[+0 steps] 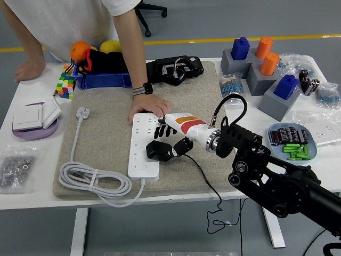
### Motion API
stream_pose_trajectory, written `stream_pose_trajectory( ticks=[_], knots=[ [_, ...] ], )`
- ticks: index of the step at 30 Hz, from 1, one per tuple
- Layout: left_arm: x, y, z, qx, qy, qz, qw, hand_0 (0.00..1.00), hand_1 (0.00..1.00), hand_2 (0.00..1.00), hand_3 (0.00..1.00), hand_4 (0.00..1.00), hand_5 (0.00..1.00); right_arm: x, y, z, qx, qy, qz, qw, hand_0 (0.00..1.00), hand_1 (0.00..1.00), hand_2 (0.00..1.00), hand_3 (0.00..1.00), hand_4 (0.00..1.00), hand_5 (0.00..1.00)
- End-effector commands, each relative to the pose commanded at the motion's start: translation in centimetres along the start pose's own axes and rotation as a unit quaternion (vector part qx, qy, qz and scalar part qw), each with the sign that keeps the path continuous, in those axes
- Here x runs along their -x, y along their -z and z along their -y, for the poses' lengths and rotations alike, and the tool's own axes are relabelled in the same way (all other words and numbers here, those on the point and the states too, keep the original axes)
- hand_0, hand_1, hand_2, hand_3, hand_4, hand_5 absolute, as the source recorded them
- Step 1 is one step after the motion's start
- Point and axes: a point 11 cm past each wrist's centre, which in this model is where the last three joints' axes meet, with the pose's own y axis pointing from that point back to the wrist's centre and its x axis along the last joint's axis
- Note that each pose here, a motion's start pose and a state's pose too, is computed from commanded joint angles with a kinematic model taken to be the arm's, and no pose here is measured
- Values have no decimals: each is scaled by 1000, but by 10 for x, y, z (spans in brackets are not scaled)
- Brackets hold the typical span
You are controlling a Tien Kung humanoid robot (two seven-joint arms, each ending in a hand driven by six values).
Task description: Press the white button,pick up the black plug,place it near the board,insert it into the board
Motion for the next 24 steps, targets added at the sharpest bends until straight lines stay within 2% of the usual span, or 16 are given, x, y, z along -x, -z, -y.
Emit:
stream_pose_trajectory(
  ticks=[8, 9, 14, 15, 20, 21, 24],
  knots=[
    [0, -2, 0, 3, 0, -2, 1000, 622, 625, 631, 687, 518, 374, -13, -3, -17, -13, -35, 57, 998, 485, 498, 544, 504, 951, 2],
    [0, -3, 0, 3, 0, -1, 1000, 622, 625, 631, 687, 518, 374, -14, -2, -19, -14, -37, 59, 997, 587, 594, 562, 555, 973, 252],
    [0, -3, 0, 4, 0, -7, 1000, 622, 625, 631, 687, 518, 374, -23, 4, -38, -33, -68, 101, 992, 587, 594, 562, 555, 973, 252],
    [-1, -3, 0, 6, 0, -6, 1000, 622, 625, 631, 686, 519, 374, -21, 5, -43, -35, -67, 115, 991, 816, 794, 728, 698, 939, 516],
    [-1, -5, -1, 6, 0, -3, 1000, 622, 625, 631, 686, 519, 374, -5, 2, -53, -34, -53, 163, 985, 816, 794, 728, 698, 939, 516],
    [-1, -5, -1, 6, 0, -4, 1000, 621, 625, 631, 686, 519, 374, -2, 2, -53, -33, -50, 173, 983, 836, 792, 751, 718, 850, 576],
    [-1, -5, -1, 7, 0, -5, 1000, 621, 625, 631, 686, 519, 374, 10, -2, -52, -29, -44, 205, 977, 836, 792, 751, 718, 850, 576]
  ],
)
